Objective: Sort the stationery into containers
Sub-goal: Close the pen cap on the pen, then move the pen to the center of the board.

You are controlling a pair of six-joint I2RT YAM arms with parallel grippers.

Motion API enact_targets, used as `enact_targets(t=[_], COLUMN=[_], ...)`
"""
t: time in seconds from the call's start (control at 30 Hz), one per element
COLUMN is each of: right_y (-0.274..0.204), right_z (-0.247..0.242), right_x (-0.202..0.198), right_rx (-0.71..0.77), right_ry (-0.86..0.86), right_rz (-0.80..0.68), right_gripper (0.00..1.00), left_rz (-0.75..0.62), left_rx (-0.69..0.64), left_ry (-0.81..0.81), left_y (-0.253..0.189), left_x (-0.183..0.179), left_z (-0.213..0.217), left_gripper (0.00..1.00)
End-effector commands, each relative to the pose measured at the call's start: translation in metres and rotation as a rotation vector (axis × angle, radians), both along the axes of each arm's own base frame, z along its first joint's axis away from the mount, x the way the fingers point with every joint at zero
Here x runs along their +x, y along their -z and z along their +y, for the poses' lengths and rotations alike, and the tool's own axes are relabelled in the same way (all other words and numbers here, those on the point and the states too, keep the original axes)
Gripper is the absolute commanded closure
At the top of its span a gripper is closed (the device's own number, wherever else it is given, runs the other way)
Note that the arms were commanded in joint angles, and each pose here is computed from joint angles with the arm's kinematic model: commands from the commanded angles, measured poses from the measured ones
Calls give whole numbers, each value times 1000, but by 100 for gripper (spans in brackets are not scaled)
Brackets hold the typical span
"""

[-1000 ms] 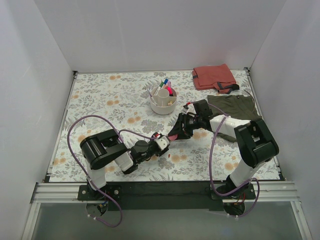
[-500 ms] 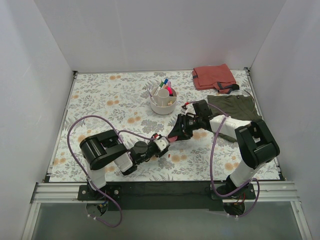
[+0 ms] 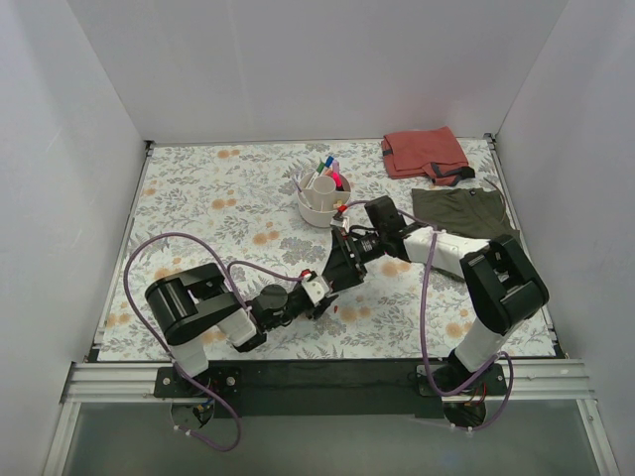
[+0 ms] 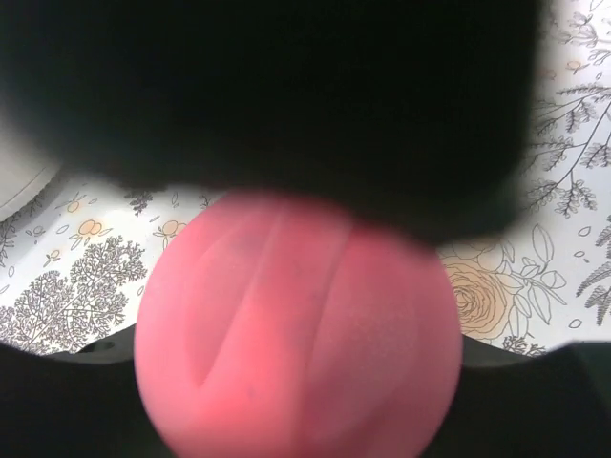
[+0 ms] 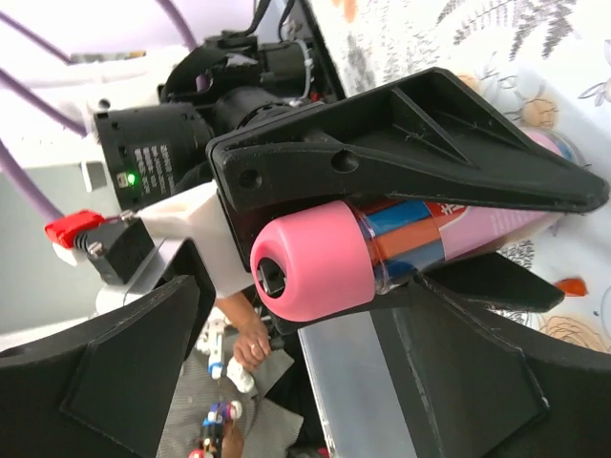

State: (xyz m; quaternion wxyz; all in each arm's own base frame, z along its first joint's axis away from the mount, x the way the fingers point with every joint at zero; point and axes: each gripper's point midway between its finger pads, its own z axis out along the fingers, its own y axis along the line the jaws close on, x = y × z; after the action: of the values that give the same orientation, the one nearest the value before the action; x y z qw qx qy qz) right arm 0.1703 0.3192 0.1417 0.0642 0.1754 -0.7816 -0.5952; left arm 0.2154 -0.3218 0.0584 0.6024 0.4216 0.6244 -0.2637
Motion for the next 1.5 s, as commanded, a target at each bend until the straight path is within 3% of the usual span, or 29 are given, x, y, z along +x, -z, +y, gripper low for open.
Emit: enact_targets(t=[0.0, 0.2, 0.27, 0.33, 0.47, 0.5, 0.57, 0.63, 0.7, 0.83, 0.97, 1.23, 1.47], right_y=[-28, 3, 17, 23, 28, 16, 2, -29, -43, -72, -89, -89, -84], right_z=[5, -24, -36, -55, -78, -79, -81, -76, -62, -39, -17, 3, 18], right_x=[-4, 14, 41, 64, 120, 142, 159, 174, 171, 161, 156, 150, 120], right_rx=[123, 21, -34, -81, -197, -198, -208, -162, -138, -78, -43, -2, 54], right_ry=[-98, -45, -28, 20, -8, -45, -86, -165, -260, -466, -518, -522, -579], right_rz=[-89, -133, -275, -307, -616, -775, -933, -1189, -1342, -1676, -1763, -1742, -1734], right_gripper=[2, 2, 2, 2, 2, 2, 1, 3, 4, 5, 4, 4, 4], left_rz=[-147, -130, -81, -34, 38, 57, 93, 121, 137, 162, 186, 189, 127], left_rx=[-254, -261, -258, -249, -238, -244, -245, -243, -242, -238, -226, -200, -138], left_ry=[59, 59, 77, 77, 107, 100, 101, 84, 85, 90, 94, 64, 73], left_y=[-81, -82, -76, -66, -51, -51, -47, -42, -40, -36, -28, -21, -14], left_x=[-7, -5, -8, -10, -20, -18, -16, -10, -9, -10, -11, -11, -16], left_z=[-13, -2, 0, 7, 15, 17, 17, 19, 21, 22, 24, 38, 49], left_gripper=[100, 100, 100, 100, 100, 100, 100, 100, 87, 73, 66, 48, 41])
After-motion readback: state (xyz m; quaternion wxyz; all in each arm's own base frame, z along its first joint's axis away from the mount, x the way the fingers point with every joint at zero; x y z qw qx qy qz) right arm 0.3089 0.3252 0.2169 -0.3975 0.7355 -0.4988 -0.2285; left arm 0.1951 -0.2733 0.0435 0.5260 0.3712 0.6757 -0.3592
